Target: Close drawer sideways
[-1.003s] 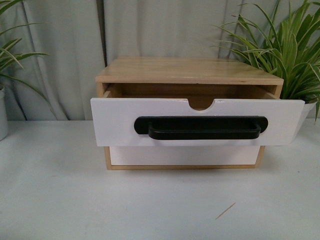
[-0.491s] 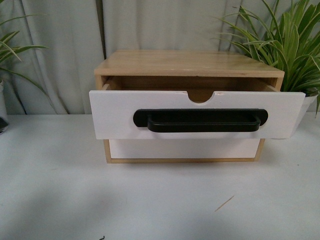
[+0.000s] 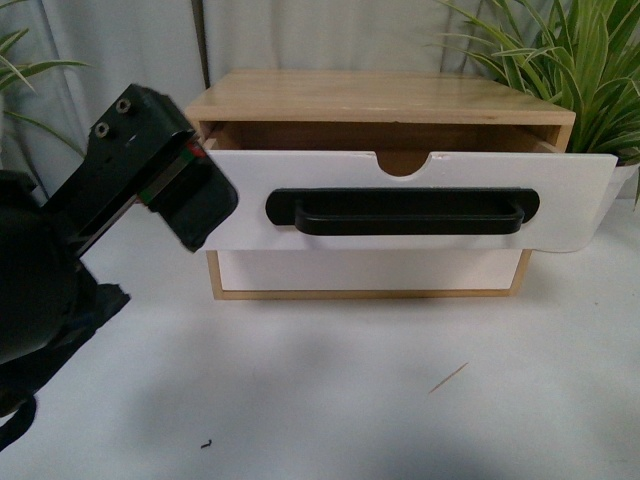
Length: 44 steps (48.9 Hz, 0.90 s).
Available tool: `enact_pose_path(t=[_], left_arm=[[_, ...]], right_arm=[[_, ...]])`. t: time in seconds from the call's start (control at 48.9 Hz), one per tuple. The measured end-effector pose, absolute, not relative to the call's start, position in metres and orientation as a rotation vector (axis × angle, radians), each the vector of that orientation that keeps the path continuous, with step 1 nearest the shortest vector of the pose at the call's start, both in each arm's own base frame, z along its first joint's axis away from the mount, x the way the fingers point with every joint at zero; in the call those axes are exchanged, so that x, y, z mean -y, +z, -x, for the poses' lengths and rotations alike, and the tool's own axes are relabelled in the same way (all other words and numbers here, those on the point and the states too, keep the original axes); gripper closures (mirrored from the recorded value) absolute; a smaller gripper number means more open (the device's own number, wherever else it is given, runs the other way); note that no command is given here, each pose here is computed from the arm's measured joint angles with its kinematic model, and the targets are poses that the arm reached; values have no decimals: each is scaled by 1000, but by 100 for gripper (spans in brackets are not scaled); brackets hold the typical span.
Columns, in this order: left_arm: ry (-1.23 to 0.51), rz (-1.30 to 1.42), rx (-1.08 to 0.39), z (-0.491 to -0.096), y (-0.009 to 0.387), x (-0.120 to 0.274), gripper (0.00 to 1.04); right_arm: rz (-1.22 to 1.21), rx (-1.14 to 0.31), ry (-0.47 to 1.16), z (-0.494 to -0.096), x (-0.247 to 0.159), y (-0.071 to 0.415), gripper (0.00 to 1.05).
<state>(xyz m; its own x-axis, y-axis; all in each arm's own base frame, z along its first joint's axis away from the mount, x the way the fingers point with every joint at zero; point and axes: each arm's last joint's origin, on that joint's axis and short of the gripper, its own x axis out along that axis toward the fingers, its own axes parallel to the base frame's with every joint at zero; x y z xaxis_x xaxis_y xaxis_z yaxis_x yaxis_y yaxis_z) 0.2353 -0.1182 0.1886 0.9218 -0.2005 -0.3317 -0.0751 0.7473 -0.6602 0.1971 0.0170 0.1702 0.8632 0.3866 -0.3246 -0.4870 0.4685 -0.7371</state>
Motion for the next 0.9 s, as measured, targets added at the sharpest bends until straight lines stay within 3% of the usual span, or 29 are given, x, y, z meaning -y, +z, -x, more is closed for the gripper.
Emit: enact_pose_path(t=[0.9], left_arm=[[-217, 744, -455, -263, 190, 158, 6]], right_arm=[[978, -94, 542, -249, -44, 177, 9]])
